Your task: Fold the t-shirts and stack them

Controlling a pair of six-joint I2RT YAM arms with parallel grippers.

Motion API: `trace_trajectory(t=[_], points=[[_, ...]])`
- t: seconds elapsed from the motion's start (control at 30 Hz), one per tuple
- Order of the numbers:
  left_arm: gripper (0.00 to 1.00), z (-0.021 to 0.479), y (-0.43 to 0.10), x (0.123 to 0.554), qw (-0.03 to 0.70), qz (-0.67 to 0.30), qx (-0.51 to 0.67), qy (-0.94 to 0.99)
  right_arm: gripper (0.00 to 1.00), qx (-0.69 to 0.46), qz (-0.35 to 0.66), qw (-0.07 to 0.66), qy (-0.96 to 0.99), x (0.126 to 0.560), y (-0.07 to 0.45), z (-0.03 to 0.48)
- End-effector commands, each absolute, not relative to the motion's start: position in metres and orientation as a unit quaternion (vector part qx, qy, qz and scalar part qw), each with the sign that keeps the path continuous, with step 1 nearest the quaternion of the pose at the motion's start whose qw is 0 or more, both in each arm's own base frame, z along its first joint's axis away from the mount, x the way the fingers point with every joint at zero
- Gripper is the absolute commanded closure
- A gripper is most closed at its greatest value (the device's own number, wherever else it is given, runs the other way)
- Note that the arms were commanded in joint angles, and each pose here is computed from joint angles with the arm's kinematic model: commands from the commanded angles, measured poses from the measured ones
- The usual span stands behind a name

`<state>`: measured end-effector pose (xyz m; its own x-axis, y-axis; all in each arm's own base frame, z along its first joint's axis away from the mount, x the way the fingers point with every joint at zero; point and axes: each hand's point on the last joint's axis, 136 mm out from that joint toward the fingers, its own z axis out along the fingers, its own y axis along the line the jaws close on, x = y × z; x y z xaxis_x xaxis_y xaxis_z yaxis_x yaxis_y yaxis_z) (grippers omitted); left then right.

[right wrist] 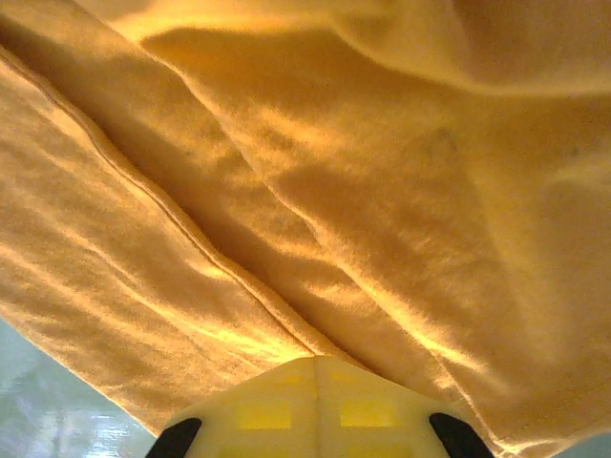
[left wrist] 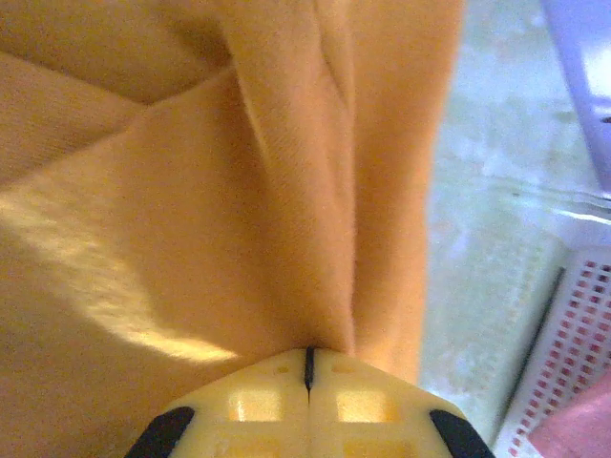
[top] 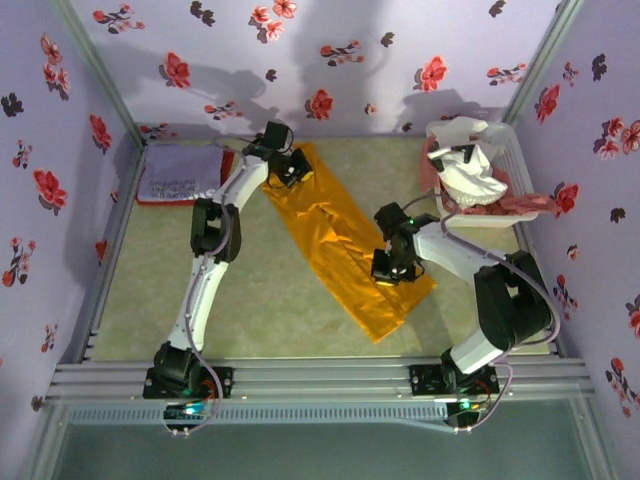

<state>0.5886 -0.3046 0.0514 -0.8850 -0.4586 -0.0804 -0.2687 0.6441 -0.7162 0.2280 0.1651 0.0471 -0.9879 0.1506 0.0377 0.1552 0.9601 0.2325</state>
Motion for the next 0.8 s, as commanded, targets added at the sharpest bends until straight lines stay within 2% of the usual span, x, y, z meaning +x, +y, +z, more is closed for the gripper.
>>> trace_trajectory(t=[0.0, 0.13, 0.27, 0.5, 0.63, 0.77], points=[[1.0, 0.137, -0.317, 0.586, 0.173, -0.423, -0.178, 0.871, 0.95, -0.091, -0.134, 0.015, -0.987, 0.219, 0.175, 0.041], [1.0, 0.155, -0.305, 0.571, 0.188, -0.409, -0.175, 0.876, 0.96, -0.075, -0.132, 0.039, -0.988, 0.204, 0.189, 0.027], [1.0, 0.146, -0.293, 0.555, 0.18, -0.376, -0.172, 0.892, 0.97, -0.052, -0.117, 0.069, -0.989, 0.187, 0.203, 0.013], [1.0, 0.106, -0.28, 0.535, 0.158, -0.339, -0.185, 0.909, 0.99, 0.013, -0.048, 0.084, -0.995, 0.164, 0.229, 0.007], [1.0, 0.077, -0.276, 0.529, 0.138, -0.306, -0.2, 0.921, 1.0, 0.039, -0.057, 0.08, -0.994, 0.158, 0.255, 0.014], [1.0, 0.051, -0.263, 0.525, 0.13, -0.258, -0.213, 0.933, 1.0, 0.043, -0.054, 0.066, -0.995, 0.159, 0.261, 0.02]])
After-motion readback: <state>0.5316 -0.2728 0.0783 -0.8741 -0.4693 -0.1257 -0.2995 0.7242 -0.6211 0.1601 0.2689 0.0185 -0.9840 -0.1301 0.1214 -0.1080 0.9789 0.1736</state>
